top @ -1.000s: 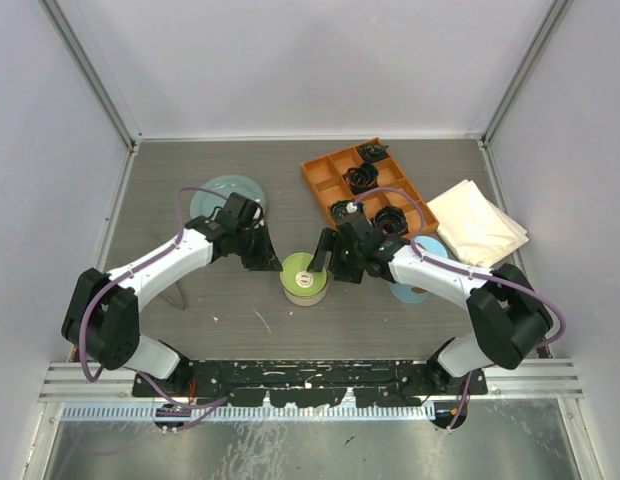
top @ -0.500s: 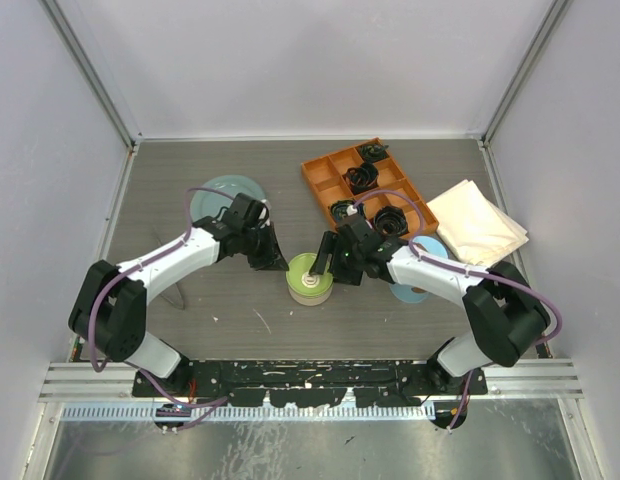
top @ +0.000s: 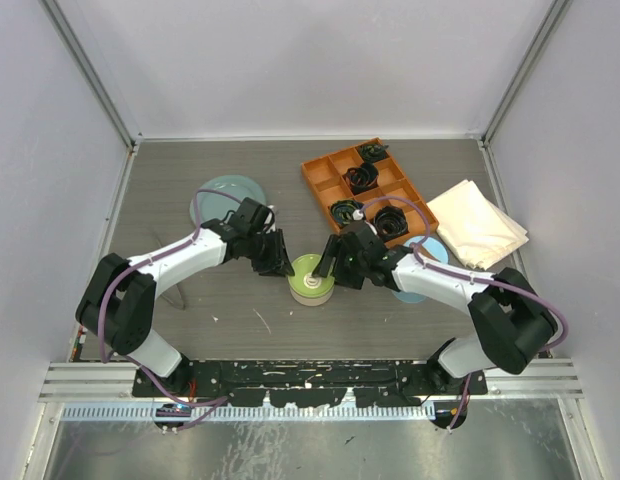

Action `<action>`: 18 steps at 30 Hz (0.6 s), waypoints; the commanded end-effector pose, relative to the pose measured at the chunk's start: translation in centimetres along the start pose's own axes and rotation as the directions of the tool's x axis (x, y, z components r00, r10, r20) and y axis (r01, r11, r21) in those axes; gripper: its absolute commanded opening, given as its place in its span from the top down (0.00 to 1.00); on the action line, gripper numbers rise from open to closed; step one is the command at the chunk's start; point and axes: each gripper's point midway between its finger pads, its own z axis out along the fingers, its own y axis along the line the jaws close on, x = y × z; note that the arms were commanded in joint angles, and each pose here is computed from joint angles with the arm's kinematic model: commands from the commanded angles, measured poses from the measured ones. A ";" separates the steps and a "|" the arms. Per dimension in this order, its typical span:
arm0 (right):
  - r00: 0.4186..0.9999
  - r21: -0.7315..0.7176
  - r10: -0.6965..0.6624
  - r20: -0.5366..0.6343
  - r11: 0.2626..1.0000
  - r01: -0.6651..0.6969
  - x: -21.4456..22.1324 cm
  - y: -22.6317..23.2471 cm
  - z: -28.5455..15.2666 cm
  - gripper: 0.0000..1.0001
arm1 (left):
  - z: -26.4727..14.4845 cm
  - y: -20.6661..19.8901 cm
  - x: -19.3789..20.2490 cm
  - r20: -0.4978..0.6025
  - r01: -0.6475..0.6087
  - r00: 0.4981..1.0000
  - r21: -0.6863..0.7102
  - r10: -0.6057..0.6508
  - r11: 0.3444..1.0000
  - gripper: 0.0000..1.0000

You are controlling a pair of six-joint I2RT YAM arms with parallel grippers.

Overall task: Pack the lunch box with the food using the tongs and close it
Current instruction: Close the box lid on the packing box.

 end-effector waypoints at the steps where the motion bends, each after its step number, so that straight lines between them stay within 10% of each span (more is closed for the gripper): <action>1: 0.999 0.037 -0.026 0.025 0.999 0.025 0.0 -1.4 -0.7 0.29 | 0.3 0.8 1.8 -0.056 -0.065 0.996 -0.009 0.065 0.998 0.68; 11: 0.995 0.085 -0.041 0.089 0.996 0.034 -2.1 -1.7 -2.8 0.29 | 0.0 0.9 1.4 -0.065 -0.102 0.993 -0.051 0.099 0.993 0.61; 18: 0.998 0.188 -0.020 -0.067 0.982 0.032 2.5 -5.7 -0.5 0.51 | 0.4 0.8 1.7 -0.098 -0.117 0.989 -0.036 0.113 0.993 0.58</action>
